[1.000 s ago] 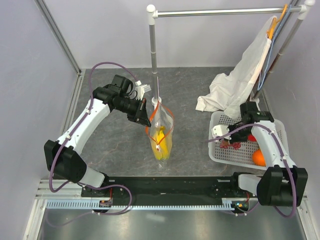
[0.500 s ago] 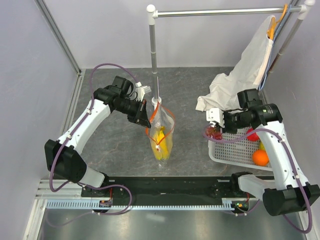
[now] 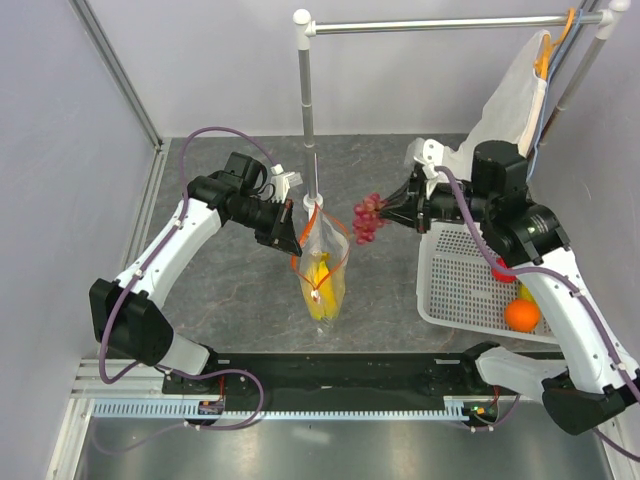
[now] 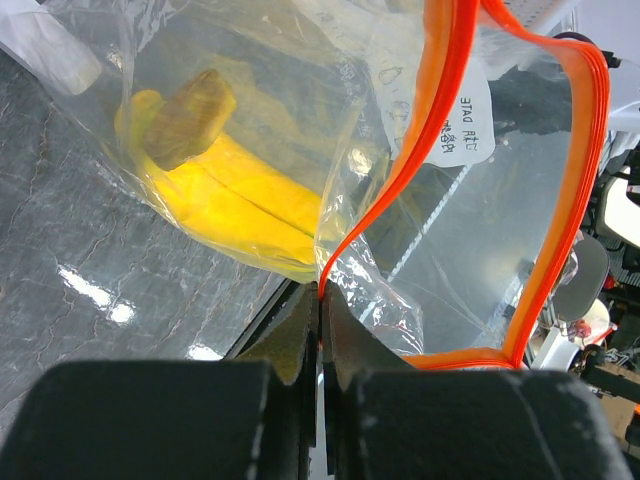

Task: Place the food in the zip-top bag and seal the zipper
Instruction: Place the fake fruit in the zipper food storage bag, then pick up the fake fruit from the bin.

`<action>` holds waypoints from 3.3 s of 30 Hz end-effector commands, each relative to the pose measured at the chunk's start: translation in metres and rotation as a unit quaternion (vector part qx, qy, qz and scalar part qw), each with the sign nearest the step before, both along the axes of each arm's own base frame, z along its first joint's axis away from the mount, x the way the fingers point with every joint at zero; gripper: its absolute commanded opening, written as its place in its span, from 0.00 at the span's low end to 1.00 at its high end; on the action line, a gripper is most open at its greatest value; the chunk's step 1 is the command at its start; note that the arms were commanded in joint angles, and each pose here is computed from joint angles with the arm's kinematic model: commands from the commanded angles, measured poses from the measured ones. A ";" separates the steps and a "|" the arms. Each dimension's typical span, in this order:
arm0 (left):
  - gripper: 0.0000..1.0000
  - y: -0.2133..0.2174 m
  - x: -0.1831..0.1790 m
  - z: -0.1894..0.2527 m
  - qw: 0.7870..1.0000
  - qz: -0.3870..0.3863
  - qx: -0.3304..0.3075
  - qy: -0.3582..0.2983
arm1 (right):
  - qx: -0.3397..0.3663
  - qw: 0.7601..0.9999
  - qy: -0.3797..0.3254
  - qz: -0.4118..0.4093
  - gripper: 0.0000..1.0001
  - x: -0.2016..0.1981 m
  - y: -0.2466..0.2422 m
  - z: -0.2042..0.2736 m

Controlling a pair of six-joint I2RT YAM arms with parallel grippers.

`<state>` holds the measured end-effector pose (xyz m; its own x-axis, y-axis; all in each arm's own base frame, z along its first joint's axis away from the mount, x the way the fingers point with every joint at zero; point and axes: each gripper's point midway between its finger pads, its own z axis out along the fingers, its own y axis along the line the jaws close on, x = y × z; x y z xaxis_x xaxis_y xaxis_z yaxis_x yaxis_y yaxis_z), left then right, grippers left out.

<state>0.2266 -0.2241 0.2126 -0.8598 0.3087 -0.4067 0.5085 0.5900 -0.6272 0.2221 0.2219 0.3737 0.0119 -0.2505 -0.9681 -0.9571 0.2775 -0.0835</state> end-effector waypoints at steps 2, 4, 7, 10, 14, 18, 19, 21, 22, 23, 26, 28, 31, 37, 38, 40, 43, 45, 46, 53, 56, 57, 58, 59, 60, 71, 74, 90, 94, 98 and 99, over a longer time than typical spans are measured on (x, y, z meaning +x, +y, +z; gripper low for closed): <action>0.02 -0.005 0.006 0.003 1.000 0.002 -0.009 -0.007 | 0.112 0.992 0.010 0.055 0.00 -0.016 0.057 0.072; 0.02 -0.005 0.007 0.008 1.000 0.002 -0.012 -0.013 | 0.110 0.992 0.013 0.068 0.00 -0.020 0.071 0.069; 0.02 -0.006 0.006 0.016 1.000 0.000 -0.019 -0.020 | 0.089 0.993 0.021 0.079 0.00 -0.024 0.094 0.051; 0.02 -0.004 0.004 0.023 0.999 0.000 -0.017 -0.029 | 0.047 0.996 0.011 0.076 0.00 -0.021 0.105 0.025; 0.02 0.001 -0.002 0.033 0.999 -0.002 -0.011 -0.039 | -0.008 0.999 -0.008 0.040 0.00 -0.005 0.104 -0.008; 0.02 0.004 -0.008 0.039 0.999 -0.010 -0.011 -0.044 | -0.052 0.998 -0.017 0.008 0.00 0.007 0.100 -0.038; 0.02 0.004 -0.009 0.038 0.999 -0.012 -0.011 -0.044 | -0.057 0.998 -0.015 0.013 0.03 0.006 0.102 -0.042; 0.02 0.004 -0.010 0.037 0.999 -0.014 -0.011 -0.043 | -0.054 0.998 -0.009 0.024 0.15 0.002 0.106 -0.043; 0.02 0.004 -0.010 0.037 0.999 -0.015 -0.013 -0.040 | -0.048 0.998 -0.007 0.033 0.16 -0.001 0.109 -0.041; 0.02 0.003 -0.010 0.036 0.999 -0.015 -0.012 -0.037 | -0.037 0.999 -0.002 0.031 0.17 -0.002 0.110 -0.037; 0.02 0.002 -0.010 0.033 0.999 -0.016 -0.014 -0.029 | -0.013 0.999 -0.008 0.035 0.10 -0.002 0.115 -0.025; 0.02 0.001 -0.009 0.034 0.999 -0.015 -0.016 -0.028 | -0.018 0.999 -0.008 0.044 0.07 -0.005 0.122 -0.025; 0.02 0.000 -0.007 0.036 0.999 -0.013 -0.018 -0.032 | -0.054 0.997 -0.016 0.059 0.31 -0.010 0.124 -0.038; 0.02 -0.001 -0.007 0.041 0.999 -0.013 -0.022 -0.039 | -0.068 0.997 -0.017 0.040 0.81 -0.011 0.116 -0.036; 0.02 0.000 -0.007 0.042 0.999 -0.013 -0.022 -0.041 | -0.065 0.997 -0.021 0.030 0.85 -0.010 0.112 -0.029; 0.02 0.001 -0.007 0.041 0.999 -0.013 -0.019 -0.045 | -0.073 0.997 -0.032 0.006 0.87 -0.011 0.096 -0.022; 0.02 0.002 -0.007 0.041 0.999 -0.014 -0.016 -0.050 | -0.128 0.991 -0.027 -0.011 0.90 -0.022 0.064 -0.036; 0.02 0.002 -0.007 0.041 0.999 -0.014 -0.018 -0.049 | -0.196 0.980 -0.005 -0.044 0.90 -0.027 0.029 -0.064; 0.02 0.001 -0.006 0.039 0.999 -0.016 -0.017 -0.048 | -0.226 0.973 -0.008 -0.052 0.90 -0.026 0.015 -0.076; 0.02 -0.002 -0.002 0.035 0.999 -0.018 -0.019 -0.042 | -0.450 0.885 0.057 -0.106 0.88 -0.043 -0.105 -0.191; 0.02 -0.003 0.000 0.035 0.999 -0.017 -0.021 -0.043 | -0.499 0.841 0.123 -0.168 0.87 -0.036 -0.157 -0.227; 0.02 -0.004 -0.001 0.036 0.999 -0.018 -0.023 -0.041 | -0.505 0.824 0.166 -0.196 0.86 -0.031 -0.180 -0.236; 0.02 -0.004 -0.001 0.035 0.999 -0.019 -0.024 -0.040 | -0.504 0.817 0.189 -0.206 0.85 -0.030 -0.189 -0.241; 0.02 -0.004 -0.002 0.034 0.999 -0.019 -0.024 -0.039 | -0.501 0.814 0.206 -0.212 0.84 -0.027 -0.196 -0.243; 0.02 -0.003 -0.002 0.033 0.999 -0.019 -0.023 -0.038 | -0.503 0.803 0.227 -0.224 0.83 -0.023 -0.211 -0.248; 0.02 -0.002 -0.006 0.024 0.999 -0.022 -0.020 -0.038 | -0.560 0.757 0.185 -0.282 0.88 -0.007 -0.311 -0.279; 0.02 -0.002 -0.006 0.022 0.999 -0.021 -0.020 -0.032 | -0.559 0.747 0.180 -0.312 0.88 0.010 -0.323 -0.282; 0.02 0.002 -0.013 0.013 0.999 -0.026 -0.016 -0.031 | -0.571 0.715 0.162 -0.368 0.98 0.050 -0.348 -0.300; 0.02 0.004 -0.014 0.007 0.999 -0.026 -0.010 -0.025 | -0.578 0.713 0.164 -0.362 0.98 0.053 -0.350 -0.308; 0.02 0.004 -0.016 0.003 0.999 -0.026 -0.007 -0.017 | -0.580 0.713 0.176 -0.352 0.98 0.052 -0.349 -0.321; 0.02 0.004 -0.016 0.002 1.000 -0.025 -0.007 -0.015 | -0.581 0.714 0.176 -0.349 0.98 0.053 -0.349 -0.322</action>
